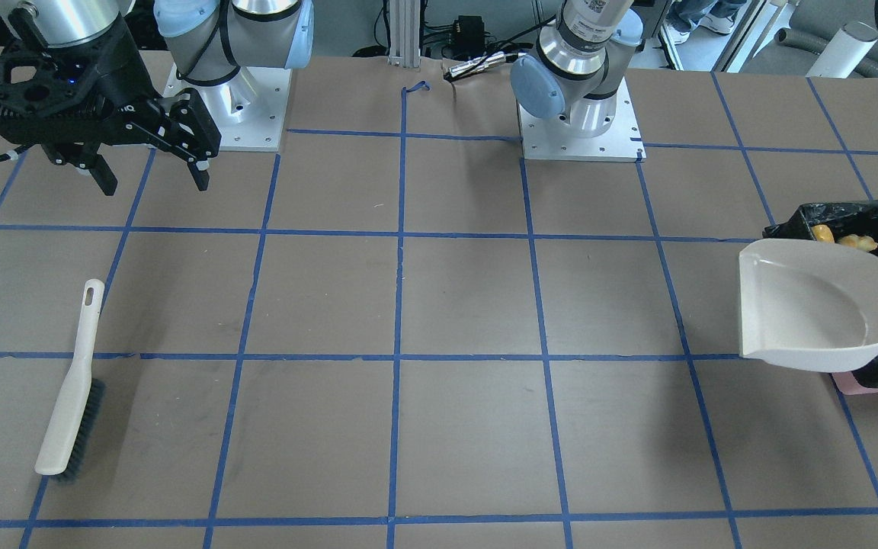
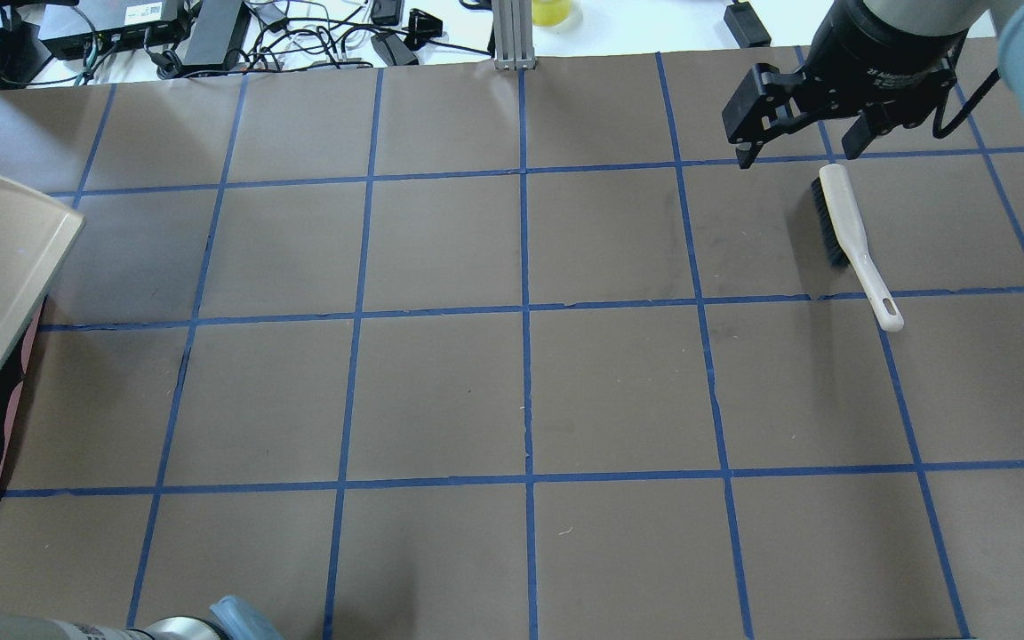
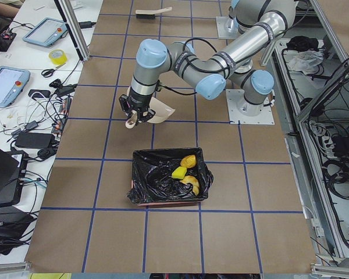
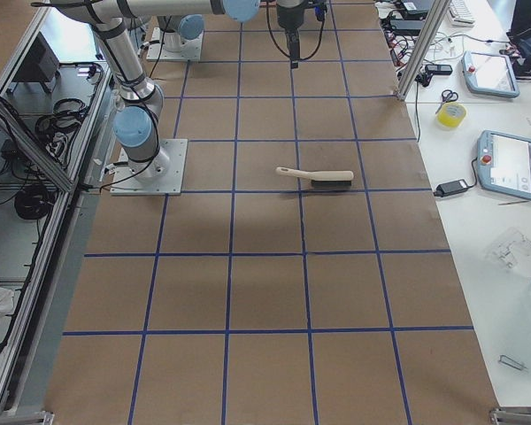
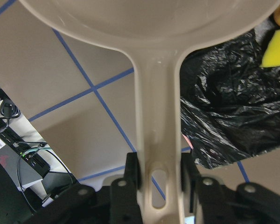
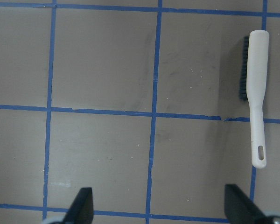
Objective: Sweep and dump trash into bin
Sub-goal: 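Bring the dustpan back and lower it onto the table with the left gripper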
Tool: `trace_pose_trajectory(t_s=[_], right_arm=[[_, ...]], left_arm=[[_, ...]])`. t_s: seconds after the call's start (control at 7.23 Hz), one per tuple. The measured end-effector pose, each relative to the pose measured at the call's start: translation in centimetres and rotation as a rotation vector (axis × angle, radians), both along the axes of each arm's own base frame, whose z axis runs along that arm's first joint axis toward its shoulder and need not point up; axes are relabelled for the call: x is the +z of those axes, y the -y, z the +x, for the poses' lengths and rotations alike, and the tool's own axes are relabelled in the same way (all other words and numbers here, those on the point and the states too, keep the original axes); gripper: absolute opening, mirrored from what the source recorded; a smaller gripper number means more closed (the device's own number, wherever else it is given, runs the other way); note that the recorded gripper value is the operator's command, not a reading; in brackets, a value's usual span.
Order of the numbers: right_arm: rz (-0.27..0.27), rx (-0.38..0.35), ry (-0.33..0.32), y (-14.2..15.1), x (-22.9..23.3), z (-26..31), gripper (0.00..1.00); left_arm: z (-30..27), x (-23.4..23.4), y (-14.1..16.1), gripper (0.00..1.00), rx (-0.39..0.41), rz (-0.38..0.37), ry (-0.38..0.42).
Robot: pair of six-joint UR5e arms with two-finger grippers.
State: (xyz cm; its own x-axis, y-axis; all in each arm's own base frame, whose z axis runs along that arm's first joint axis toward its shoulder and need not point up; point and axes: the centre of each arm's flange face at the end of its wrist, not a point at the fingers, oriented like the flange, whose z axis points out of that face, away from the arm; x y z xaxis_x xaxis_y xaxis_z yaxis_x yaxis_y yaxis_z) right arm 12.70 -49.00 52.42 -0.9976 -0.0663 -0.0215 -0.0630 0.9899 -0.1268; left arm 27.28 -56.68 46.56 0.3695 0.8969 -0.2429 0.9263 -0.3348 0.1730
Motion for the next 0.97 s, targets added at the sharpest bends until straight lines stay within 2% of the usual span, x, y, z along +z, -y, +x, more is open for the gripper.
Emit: trace_pose_trajectory(t_s=[0.28,0.55,0.97], right_arm=[[0.0,0.0,0.0,0.0,0.0,0.0,1.0],[-0.001,0.0,0.0,0.0,0.0,0.0,1.0],[-0.002,0.0,0.0,0.0,0.0,0.0,1.0]], left_arm=[[-6.0,-2.8,4.5,0.0,0.078,0.025,-0.083],[-11.4,-7.4,8.8,0.0,0.145,0.083,-0.168],[-16.1,-13.0,13.5,0.0,0.214,0.193,-0.225]])
